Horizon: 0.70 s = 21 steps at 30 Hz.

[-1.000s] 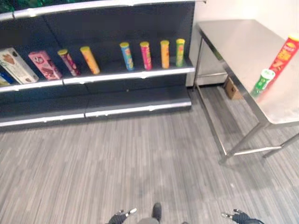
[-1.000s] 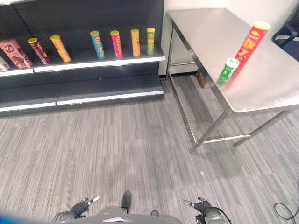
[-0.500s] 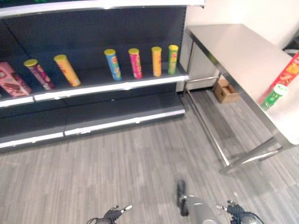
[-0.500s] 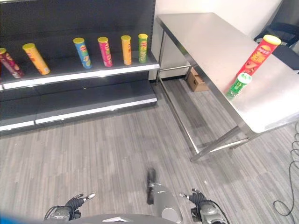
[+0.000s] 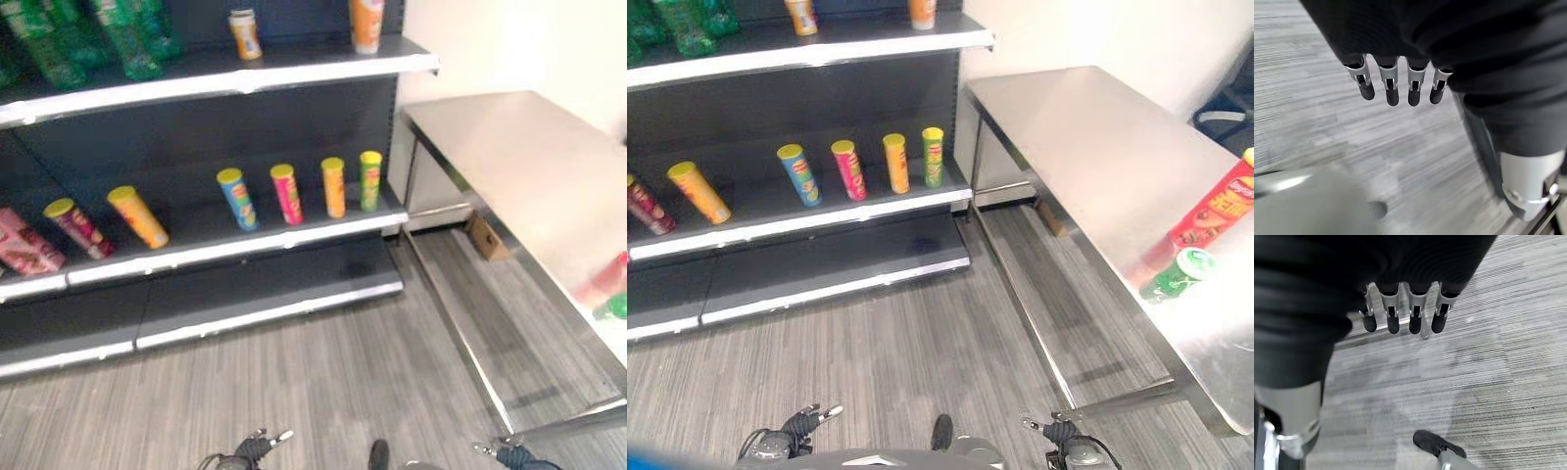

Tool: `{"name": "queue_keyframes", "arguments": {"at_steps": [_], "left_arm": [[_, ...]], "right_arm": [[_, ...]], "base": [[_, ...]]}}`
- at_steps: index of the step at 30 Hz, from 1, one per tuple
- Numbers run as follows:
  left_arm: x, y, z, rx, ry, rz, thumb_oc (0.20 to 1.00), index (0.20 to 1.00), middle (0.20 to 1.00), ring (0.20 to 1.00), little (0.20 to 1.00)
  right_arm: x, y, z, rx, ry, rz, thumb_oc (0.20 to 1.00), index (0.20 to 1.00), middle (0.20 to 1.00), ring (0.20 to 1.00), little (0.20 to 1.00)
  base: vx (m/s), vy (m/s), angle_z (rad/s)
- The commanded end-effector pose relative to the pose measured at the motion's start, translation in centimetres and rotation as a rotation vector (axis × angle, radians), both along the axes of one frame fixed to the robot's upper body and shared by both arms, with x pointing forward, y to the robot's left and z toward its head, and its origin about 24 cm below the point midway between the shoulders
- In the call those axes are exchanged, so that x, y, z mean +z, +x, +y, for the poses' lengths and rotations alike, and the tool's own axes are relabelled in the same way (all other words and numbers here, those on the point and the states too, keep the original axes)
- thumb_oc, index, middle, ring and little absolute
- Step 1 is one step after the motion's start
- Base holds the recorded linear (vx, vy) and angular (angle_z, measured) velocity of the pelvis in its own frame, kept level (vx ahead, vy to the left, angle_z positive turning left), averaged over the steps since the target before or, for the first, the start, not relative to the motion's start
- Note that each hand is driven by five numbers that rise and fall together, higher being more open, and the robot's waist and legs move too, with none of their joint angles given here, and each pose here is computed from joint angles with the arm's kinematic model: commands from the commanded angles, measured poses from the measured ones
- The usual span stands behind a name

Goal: Put the goods on the table back onto the shelves and tidy them up.

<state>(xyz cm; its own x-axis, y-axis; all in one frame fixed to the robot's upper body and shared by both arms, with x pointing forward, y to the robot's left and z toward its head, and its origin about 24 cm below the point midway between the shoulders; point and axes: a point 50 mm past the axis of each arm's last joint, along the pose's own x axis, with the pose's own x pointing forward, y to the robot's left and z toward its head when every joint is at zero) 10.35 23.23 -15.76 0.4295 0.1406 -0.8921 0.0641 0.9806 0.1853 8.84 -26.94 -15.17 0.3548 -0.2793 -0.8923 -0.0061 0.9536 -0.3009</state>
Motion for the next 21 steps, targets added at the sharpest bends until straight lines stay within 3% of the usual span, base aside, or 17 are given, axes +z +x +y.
{"name": "queue_keyframes", "arguments": {"at_steps": [1, 10, 15, 21], "left_arm": [[0.8, 1.7, 0.9, -0.035, 0.035, -0.057, 1.0, 1.0, 1.0, 1.0, 1.0], [0.7, 1.6, 0.6, -0.034, 0.045, -0.069, 1.0, 1.0, 1.0, 1.0, 1.0], [1.2, 1.9, 2.0, -0.022, 0.084, -0.08, 1.0, 1.0, 1.0, 1.0, 1.0], [1.4, 2.1, 2.4, -0.025, 0.096, -0.091, 1.0, 1.0, 1.0, 1.0, 1.0]], "right_arm": [[0.6, -0.7, -2.2, -0.06, -0.058, 0.007, 1.0, 1.0, 1.0, 1.0, 1.0], [0.7, -1.1, -2.7, -0.031, -0.102, 0.039, 1.0, 1.0, 1.0, 1.0, 1.0], [1.0, -1.6, -3.6, -0.153, -0.106, 0.008, 1.0, 1.0, 1.0, 1.0, 1.0], [1.8, -1.6, -5.2, -0.226, -0.136, -0.043, 1.0, 1.0, 1.0, 1.0, 1.0]], "base": [[0.12, 0.12, -0.69], [0.16, 0.21, -0.9], [0.04, 0.373, -1.62], [-0.01, 0.166, -0.52]]}}
